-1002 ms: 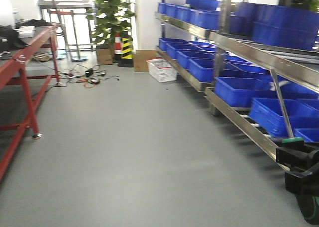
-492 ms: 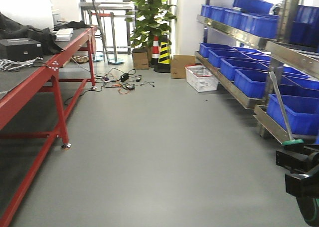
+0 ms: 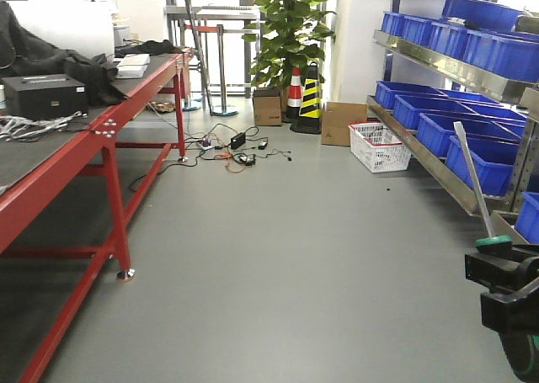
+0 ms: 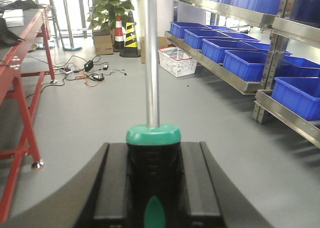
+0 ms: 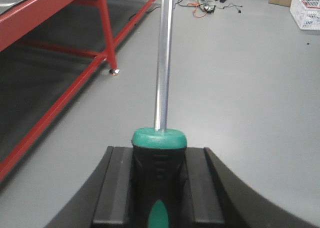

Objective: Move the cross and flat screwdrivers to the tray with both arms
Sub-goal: 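Hold both screwdrivers upright while the base drives to the conveyor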

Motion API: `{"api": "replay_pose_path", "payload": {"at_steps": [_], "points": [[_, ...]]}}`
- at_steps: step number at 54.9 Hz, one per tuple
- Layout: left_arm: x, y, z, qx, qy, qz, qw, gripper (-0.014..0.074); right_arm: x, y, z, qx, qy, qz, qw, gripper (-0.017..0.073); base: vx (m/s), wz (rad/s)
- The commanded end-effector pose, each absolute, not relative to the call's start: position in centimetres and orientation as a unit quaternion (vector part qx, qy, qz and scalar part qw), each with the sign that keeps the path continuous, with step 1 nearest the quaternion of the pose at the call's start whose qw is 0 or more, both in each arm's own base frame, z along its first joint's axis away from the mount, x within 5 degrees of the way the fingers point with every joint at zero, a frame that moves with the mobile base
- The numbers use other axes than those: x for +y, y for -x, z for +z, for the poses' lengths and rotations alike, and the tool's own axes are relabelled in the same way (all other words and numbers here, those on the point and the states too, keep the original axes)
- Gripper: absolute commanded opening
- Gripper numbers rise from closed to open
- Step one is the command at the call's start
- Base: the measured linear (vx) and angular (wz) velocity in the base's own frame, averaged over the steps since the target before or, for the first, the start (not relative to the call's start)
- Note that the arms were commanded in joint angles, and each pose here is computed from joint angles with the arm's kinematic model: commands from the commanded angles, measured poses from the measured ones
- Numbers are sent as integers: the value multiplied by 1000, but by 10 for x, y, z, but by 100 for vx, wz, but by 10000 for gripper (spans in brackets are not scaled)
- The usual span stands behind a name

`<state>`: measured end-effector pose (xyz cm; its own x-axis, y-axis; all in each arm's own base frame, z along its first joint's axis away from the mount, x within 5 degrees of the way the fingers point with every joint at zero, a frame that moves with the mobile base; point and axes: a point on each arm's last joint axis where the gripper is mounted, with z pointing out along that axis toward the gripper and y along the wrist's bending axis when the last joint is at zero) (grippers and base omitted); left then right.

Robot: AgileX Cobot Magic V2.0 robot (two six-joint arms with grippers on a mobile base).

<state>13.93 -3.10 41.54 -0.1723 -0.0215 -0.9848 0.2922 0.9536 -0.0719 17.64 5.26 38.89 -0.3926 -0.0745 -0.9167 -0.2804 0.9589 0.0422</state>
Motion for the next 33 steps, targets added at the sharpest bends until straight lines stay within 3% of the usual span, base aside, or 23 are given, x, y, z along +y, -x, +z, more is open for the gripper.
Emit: {"api": "replay_pose_path", "payload": {"at_steps": [1,14,33], "points": [[-29,-138,431,724,-67,-129,675,1,51,-175,409,792,105,97,594,-8,54,-9],[-29,-138,431,724,-67,-129,674,1,52,-176,408,793,105,97,593,-8,52,-32],[-29,-138,431,724,-67,-129,674,1,51,-176,407,796,106,96,588,-8,49,-70]]}}
